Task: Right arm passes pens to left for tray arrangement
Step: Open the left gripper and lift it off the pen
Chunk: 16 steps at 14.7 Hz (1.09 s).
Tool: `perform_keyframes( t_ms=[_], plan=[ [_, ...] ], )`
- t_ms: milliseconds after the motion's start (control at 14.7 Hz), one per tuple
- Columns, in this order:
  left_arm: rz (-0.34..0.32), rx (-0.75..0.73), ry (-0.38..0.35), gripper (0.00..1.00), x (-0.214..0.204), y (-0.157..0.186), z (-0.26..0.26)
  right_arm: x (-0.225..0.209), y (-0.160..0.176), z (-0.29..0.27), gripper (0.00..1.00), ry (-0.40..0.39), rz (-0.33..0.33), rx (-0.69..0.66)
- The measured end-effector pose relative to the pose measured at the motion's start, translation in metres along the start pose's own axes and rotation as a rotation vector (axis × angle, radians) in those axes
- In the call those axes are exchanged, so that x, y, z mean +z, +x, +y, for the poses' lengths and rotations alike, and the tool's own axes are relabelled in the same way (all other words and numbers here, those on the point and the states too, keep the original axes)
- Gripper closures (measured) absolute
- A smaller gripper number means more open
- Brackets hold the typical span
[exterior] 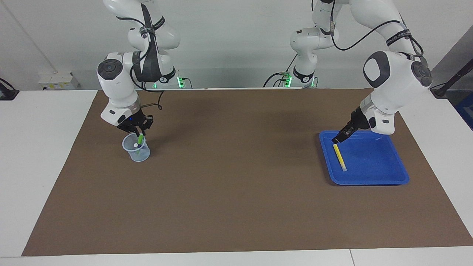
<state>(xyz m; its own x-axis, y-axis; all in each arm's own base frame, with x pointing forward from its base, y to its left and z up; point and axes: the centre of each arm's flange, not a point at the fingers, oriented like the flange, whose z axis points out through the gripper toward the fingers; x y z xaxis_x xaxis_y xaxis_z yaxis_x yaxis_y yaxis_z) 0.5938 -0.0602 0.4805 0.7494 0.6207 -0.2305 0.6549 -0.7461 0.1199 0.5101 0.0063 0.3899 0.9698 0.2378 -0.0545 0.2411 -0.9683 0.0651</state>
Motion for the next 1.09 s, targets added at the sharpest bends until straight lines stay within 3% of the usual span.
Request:
perform_keyframes(
  t_ms=[271,339,543,611,746,1086],
  plan=[
    [-0.025,-0.047,0.018,0.3,-0.004,-0.033,0.021,-0.001,0.0,0.0,0.79,0.0,0.0,-0.005],
    [-0.034,-0.063,0.019,0.24,-0.006,-0.04,0.024,-0.001,0.0,0.0,0.79,0.0,-0.003,-0.006],
    [-0.047,-0.12,0.007,0.21,-0.02,-0.063,0.029,-0.003,-0.001,0.001,0.79,0.003,-0.02,-0.005],
    [-0.049,-0.13,0.011,0.17,-0.024,-0.069,0.03,-0.004,-0.001,0.001,0.79,0.004,-0.026,-0.005],
    [-0.06,-0.143,0.029,0.0,-0.029,-0.08,0.029,-0.007,-0.001,0.002,0.8,0.006,-0.038,-0.004],
    [-0.101,-0.175,0.042,0.0,-0.046,-0.116,0.03,-0.02,0.0,0.006,0.81,0.009,-0.067,0.0]
  ],
)
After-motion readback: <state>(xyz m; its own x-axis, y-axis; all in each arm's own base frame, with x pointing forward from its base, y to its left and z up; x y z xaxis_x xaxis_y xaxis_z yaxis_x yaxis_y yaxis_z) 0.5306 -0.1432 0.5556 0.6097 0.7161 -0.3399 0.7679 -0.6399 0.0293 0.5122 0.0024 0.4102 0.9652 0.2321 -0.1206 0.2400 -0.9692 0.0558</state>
